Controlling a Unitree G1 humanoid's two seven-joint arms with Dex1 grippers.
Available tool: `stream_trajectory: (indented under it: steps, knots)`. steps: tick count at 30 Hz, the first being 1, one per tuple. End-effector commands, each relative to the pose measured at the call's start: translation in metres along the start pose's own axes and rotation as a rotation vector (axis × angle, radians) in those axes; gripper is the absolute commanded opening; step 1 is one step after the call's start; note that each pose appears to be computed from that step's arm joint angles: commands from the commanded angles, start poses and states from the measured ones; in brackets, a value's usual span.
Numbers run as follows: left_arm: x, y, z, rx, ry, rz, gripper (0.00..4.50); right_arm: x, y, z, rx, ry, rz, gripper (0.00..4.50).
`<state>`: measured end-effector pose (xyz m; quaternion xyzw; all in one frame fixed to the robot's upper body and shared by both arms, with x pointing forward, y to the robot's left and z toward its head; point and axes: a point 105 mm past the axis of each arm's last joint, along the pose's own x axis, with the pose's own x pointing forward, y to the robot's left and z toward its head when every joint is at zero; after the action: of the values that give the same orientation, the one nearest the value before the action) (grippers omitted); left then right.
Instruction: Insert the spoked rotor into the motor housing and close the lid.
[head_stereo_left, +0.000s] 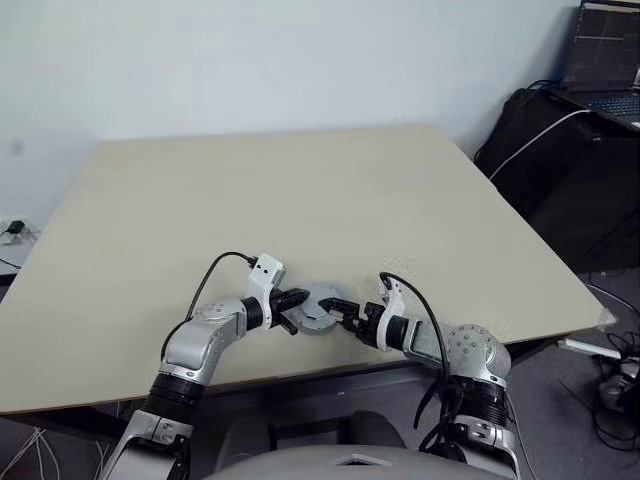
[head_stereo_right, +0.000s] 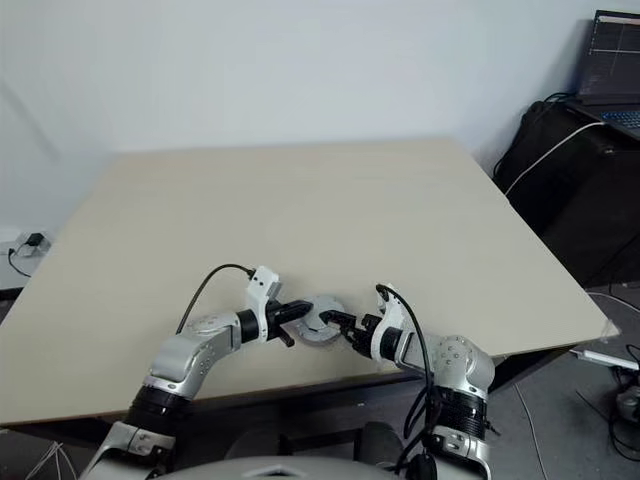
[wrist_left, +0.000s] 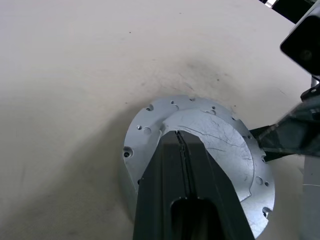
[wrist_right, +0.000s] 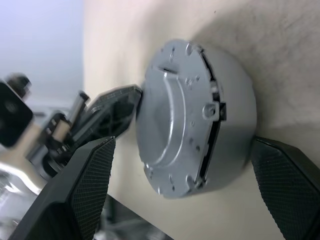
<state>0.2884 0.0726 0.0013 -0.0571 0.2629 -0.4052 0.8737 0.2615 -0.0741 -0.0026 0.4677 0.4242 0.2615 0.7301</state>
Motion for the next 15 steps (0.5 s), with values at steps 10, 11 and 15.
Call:
stream_trajectory:
  steps: [10,11,15]
  knots:
    - [0.001,-0.001,-0.017,-0.016,0.053,0.007,0.0,0.011,0.042,-0.007,0.016,0.041,0.2,4.05]
    - [0.001,-0.001,-0.017,-0.016,0.053,0.008,0.0,0.011,0.041,-0.007,0.012,0.041,0.191,3.86]
    - [0.001,-0.001,-0.017,-0.02,0.052,0.01,0.0,0.008,0.036,-0.005,0.01,0.031,0.17,2.55]
